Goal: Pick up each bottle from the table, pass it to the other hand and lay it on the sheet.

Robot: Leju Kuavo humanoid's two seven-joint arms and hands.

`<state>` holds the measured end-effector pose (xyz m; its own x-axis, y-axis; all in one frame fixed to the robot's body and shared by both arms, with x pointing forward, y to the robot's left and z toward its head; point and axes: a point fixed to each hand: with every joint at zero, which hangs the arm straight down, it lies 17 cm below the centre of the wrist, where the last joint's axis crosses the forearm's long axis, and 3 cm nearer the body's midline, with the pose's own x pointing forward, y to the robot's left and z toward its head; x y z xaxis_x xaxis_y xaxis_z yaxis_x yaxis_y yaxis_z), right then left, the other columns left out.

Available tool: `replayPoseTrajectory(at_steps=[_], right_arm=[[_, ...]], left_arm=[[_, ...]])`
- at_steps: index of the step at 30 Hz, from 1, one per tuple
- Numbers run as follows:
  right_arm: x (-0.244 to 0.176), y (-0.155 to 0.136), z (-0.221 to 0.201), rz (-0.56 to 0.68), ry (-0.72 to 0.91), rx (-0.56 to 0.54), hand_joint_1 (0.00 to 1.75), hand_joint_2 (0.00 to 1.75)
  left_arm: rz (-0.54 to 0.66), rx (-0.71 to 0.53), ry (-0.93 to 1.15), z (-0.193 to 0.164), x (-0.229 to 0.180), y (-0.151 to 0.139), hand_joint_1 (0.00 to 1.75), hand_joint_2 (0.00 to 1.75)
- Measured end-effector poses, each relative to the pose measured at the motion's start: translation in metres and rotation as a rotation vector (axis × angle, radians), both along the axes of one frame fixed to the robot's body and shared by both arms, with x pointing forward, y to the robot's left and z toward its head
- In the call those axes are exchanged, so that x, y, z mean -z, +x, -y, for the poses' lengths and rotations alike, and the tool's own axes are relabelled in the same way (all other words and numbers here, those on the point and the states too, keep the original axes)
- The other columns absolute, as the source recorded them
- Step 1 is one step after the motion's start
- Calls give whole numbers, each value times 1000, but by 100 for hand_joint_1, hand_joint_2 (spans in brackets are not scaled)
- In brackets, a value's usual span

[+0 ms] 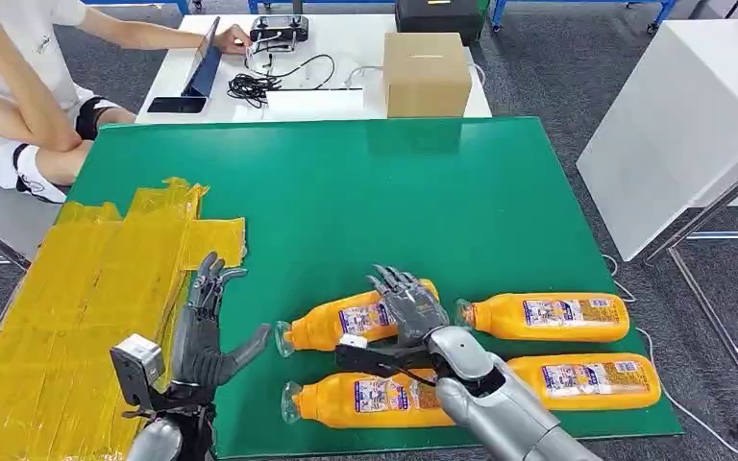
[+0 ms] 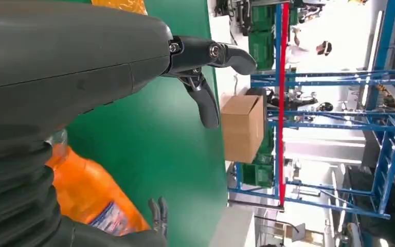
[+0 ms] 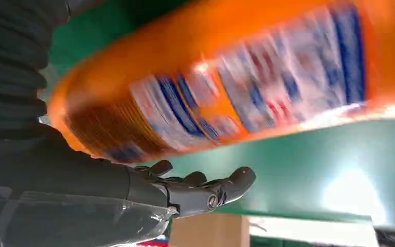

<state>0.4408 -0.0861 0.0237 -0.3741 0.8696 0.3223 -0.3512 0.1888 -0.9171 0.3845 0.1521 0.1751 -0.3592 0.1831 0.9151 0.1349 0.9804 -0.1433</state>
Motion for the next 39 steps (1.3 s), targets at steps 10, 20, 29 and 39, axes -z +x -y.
replayPoseTrajectory(at_steps=[10, 20, 29, 39], right_arm=[[16, 22, 23, -55, -51, 58, 0, 175], [22, 26, 29, -73, -70, 72, 79, 175], [33, 40, 48, -96, -155, 91, 154, 175], [30, 46, 52, -61, -127, 116, 175, 175]], left_arm=[[7, 8, -1, 3, -4, 3, 0, 175], [6, 12, -1, 4, -3, 4, 0, 175], [0, 25, -5, 9, -2, 7, 0, 175], [-6, 36, -6, 13, 0, 7, 0, 175]])
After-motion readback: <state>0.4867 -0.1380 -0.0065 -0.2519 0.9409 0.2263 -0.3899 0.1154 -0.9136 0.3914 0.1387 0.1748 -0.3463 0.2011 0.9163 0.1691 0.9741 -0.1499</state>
